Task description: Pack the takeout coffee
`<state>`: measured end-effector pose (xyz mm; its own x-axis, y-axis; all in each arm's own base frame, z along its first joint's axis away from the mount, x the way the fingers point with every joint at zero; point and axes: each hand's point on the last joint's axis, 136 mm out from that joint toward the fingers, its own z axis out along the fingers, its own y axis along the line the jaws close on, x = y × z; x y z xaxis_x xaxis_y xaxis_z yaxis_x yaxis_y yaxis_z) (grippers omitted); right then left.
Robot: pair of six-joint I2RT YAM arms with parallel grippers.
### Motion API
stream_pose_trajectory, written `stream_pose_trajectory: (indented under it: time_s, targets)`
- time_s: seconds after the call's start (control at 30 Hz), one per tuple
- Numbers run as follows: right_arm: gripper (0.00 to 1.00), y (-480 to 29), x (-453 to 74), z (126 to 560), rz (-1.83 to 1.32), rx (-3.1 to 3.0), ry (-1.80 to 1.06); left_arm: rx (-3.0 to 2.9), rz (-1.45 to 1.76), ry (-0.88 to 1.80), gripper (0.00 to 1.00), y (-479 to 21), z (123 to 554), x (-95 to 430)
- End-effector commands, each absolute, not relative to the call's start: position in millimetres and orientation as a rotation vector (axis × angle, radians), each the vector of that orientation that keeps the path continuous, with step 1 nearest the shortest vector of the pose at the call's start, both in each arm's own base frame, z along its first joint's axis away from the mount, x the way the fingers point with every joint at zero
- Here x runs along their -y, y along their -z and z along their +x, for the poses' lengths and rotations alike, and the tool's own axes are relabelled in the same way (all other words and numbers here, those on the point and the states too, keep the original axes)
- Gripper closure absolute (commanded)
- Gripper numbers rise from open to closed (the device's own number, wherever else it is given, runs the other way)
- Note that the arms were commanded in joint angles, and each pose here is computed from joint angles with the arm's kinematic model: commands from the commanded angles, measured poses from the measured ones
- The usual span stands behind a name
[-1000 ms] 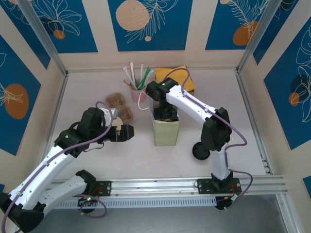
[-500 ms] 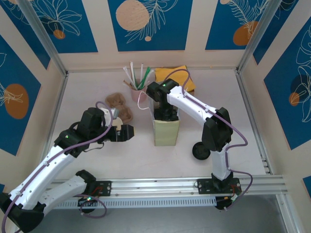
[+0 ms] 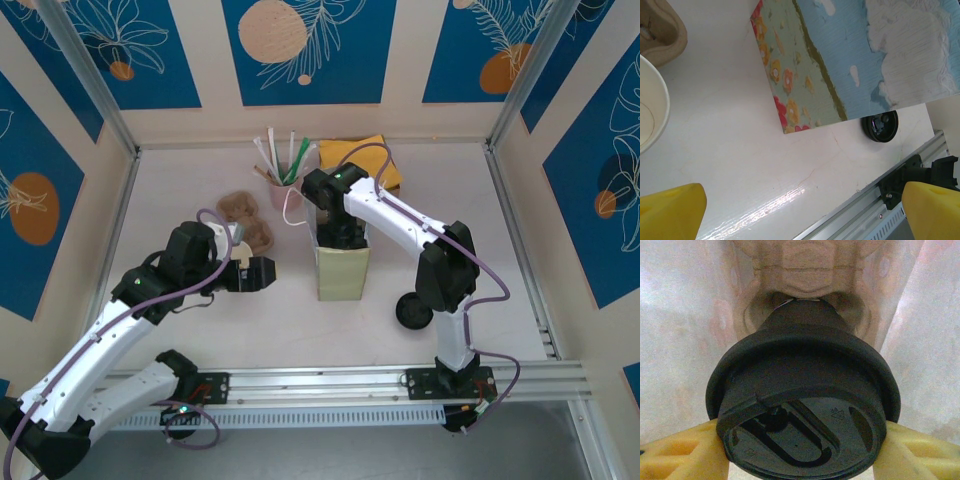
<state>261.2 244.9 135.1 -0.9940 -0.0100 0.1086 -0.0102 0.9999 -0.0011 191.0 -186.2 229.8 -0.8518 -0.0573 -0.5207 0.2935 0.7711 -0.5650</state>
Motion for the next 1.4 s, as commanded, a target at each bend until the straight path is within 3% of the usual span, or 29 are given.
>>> stream_pose_trajectory:
  time_s: [0.0, 1.37]
  targets:
    - [0.36, -132.1, -239.4, 255.3, 0.015, 3.011, -0.021, -2.437, 0.185, 0.921, 0.0, -233.4, 185.6, 187.5]
    - [0.36, -96.8, -237.6, 251.3, 0.011, 2.97, -0.05, -2.45, 0.165, 0.911, 0.0, -231.2, 178.2, 180.8]
